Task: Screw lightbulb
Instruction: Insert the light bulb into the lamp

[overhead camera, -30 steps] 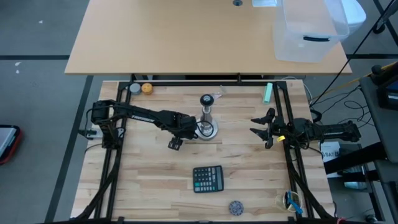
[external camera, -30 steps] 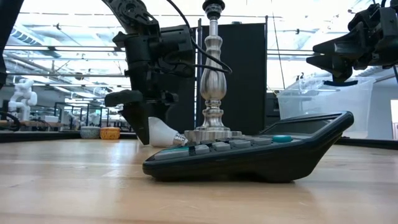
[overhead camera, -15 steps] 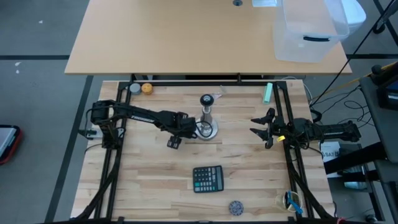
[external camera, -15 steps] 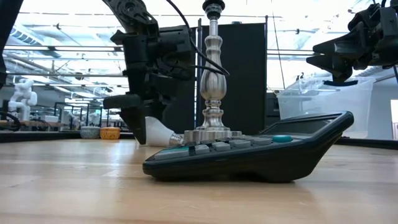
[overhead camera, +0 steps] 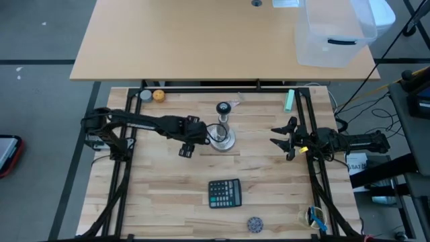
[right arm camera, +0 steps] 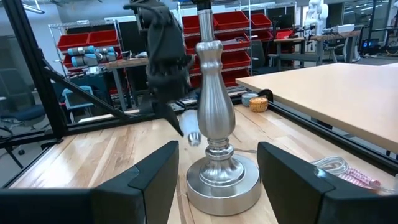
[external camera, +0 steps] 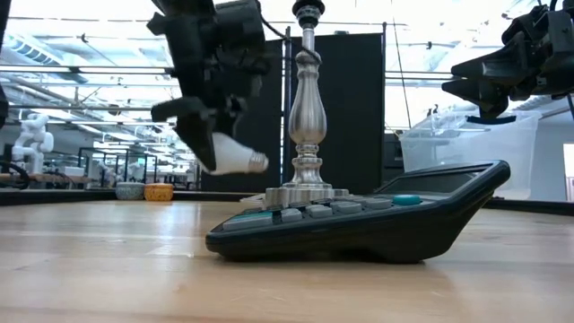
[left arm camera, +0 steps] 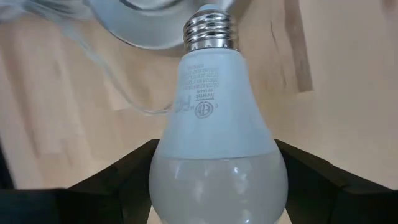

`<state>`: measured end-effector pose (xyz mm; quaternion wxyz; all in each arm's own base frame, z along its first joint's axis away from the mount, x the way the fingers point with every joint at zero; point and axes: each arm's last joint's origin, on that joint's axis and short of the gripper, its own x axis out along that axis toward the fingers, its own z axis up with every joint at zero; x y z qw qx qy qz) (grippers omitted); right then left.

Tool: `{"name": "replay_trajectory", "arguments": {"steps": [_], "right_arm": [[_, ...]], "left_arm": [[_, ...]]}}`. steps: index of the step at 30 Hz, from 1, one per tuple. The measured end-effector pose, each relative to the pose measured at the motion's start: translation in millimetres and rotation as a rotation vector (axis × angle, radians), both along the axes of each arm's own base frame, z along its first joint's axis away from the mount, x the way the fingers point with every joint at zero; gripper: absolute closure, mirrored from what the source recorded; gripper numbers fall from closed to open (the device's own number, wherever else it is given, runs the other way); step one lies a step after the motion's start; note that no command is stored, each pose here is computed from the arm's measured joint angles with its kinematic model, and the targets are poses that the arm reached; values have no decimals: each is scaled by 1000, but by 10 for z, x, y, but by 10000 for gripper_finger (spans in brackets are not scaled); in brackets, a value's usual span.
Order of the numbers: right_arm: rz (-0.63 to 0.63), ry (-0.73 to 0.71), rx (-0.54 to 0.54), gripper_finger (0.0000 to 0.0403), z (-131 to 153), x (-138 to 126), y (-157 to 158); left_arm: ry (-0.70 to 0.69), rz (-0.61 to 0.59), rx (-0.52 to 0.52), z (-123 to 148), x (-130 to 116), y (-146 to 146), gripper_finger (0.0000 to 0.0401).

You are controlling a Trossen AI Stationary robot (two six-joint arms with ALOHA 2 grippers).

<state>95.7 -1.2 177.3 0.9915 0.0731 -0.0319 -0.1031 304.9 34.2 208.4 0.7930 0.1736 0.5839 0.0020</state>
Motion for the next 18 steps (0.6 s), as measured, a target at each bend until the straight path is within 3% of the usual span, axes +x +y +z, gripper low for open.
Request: {"name": "replay_trajectory", "arguments": {"steps": [18], "right_arm": [[1, -8, 13, 190, 5, 0, 0]], "left_arm": [[-412, 71, 136, 952, -454, -10, 124]]}}
